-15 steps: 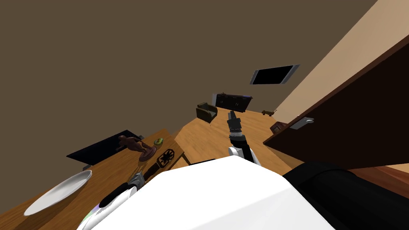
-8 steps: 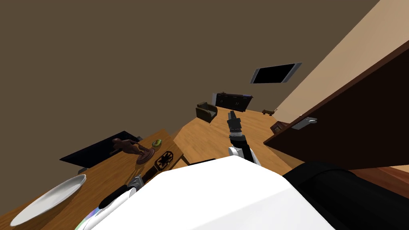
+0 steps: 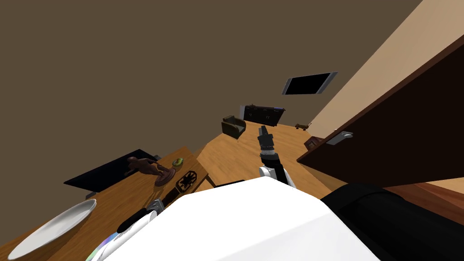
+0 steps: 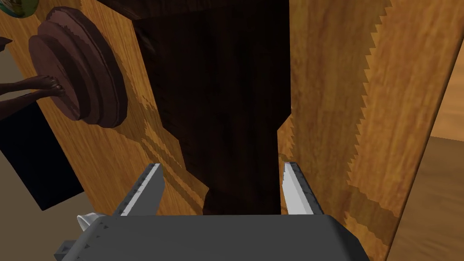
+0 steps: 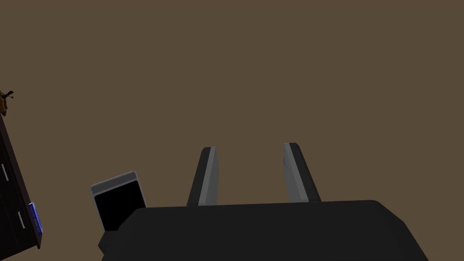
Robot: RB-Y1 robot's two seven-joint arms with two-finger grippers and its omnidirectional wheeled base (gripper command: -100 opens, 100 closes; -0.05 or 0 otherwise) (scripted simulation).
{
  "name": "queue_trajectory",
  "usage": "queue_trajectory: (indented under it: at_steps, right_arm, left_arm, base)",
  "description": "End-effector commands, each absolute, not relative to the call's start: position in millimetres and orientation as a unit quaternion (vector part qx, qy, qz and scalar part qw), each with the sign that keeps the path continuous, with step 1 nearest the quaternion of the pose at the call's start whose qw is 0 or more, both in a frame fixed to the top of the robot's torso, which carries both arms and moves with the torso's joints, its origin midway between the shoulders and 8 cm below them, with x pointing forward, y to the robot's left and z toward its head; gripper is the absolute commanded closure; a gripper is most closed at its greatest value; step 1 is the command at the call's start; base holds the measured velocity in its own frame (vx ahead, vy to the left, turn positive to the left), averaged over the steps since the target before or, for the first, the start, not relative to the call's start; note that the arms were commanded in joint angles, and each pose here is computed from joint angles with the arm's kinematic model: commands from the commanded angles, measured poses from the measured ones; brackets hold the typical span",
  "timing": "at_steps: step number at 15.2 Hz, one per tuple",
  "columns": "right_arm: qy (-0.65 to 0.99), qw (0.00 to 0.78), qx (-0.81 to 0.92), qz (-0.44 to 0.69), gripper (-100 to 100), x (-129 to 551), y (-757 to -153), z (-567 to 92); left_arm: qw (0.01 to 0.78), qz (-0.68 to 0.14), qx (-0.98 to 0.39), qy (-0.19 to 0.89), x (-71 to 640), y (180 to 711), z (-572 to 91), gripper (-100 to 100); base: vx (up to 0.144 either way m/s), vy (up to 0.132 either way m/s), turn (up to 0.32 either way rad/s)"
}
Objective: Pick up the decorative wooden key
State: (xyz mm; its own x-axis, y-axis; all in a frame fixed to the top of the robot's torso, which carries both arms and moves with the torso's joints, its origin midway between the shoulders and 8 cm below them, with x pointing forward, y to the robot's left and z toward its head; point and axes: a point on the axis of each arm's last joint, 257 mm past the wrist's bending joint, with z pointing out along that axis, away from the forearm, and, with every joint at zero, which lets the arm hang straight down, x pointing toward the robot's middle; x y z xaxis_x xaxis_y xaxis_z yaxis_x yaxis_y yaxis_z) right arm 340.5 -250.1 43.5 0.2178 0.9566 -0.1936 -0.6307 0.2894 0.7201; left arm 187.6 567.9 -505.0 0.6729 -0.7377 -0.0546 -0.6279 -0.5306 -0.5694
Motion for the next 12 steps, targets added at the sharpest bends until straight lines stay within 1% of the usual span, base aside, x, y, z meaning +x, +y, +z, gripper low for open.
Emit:
queue_trajectory:
  at_steps: [1,5,7,12]
  right_arm:
    - [0.318,0.737,0.256,0.538,0,340.5,-250.1,43.5]
    - [0.318,0.737,0.256,0.538,0,340.5,-250.1,43.5]
    - [0.318,0.737,0.256,0.538,0,340.5,-250.1,43.5]
    - [0.318,0.737,0.256,0.538,0,340.5,-250.1,43.5]
  left_arm:
    - [0.284,-0.097,-0.869,0.393,187.6,567.9,-505.0,100]
    - [0.283,-0.097,-0.868,0.397,184.5,565.8,-499.8,100]
    - [0.282,-0.096,-0.867,0.399,182.5,564.0,-496.3,100]
    - [0.281,-0.096,-0.866,0.403,179.7,561.5,-491.0,100]
  base:
    - [-0.005,-0.001,0.008]
    - [0.005,-0.002,0.013]
    - [0.041,-0.018,0.089]
    - [0.029,-0.016,0.034]
